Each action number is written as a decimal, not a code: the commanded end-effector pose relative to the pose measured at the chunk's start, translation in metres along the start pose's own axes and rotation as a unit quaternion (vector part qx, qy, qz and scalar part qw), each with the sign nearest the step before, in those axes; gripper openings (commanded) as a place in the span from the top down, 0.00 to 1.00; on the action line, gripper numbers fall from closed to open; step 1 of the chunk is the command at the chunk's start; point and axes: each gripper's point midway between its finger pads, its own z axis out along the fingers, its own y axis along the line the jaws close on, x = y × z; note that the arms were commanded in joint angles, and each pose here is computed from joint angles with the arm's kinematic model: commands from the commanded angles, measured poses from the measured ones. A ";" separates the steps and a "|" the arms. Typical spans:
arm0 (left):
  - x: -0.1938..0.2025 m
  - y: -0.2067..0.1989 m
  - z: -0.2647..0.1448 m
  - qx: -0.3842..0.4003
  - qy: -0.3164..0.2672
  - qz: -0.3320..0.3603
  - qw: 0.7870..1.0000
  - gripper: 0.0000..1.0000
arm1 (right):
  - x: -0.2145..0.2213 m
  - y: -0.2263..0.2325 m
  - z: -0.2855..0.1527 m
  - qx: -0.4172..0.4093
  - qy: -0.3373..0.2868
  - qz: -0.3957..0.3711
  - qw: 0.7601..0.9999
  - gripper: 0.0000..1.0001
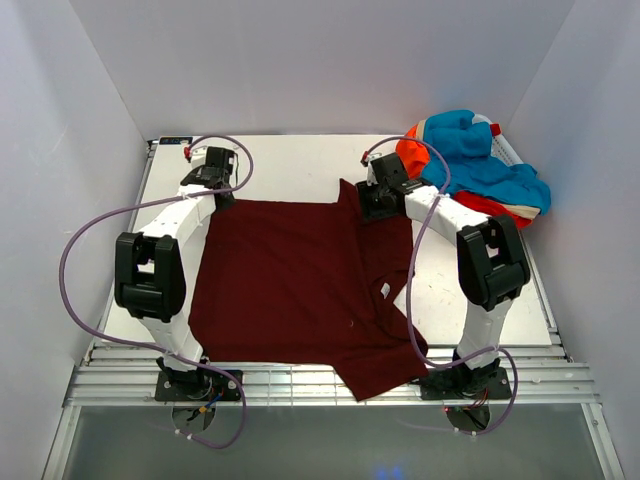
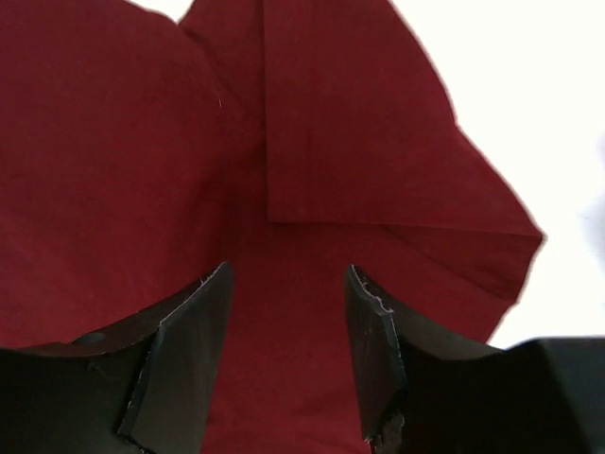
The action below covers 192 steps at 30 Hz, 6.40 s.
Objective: Fold and stack the t-shirts
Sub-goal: Flatten the tshirt out
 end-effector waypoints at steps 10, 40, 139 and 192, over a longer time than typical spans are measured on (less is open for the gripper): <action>0.006 0.004 -0.026 0.037 0.001 -0.007 0.999 0.44 | -0.018 0.021 0.038 -0.023 0.000 0.000 1.000 0.45; 0.085 -0.012 0.033 0.034 0.111 0.031 0.993 0.45 | 0.025 0.000 0.047 0.031 0.070 -0.025 0.997 0.75; 0.137 0.053 0.033 0.004 0.198 0.008 0.980 0.72 | 0.054 -0.073 -0.011 0.209 0.185 0.037 0.960 0.92; -0.033 0.011 0.132 -0.041 0.020 0.050 0.998 0.56 | -0.098 -0.103 0.149 -0.020 -0.053 0.115 0.992 0.33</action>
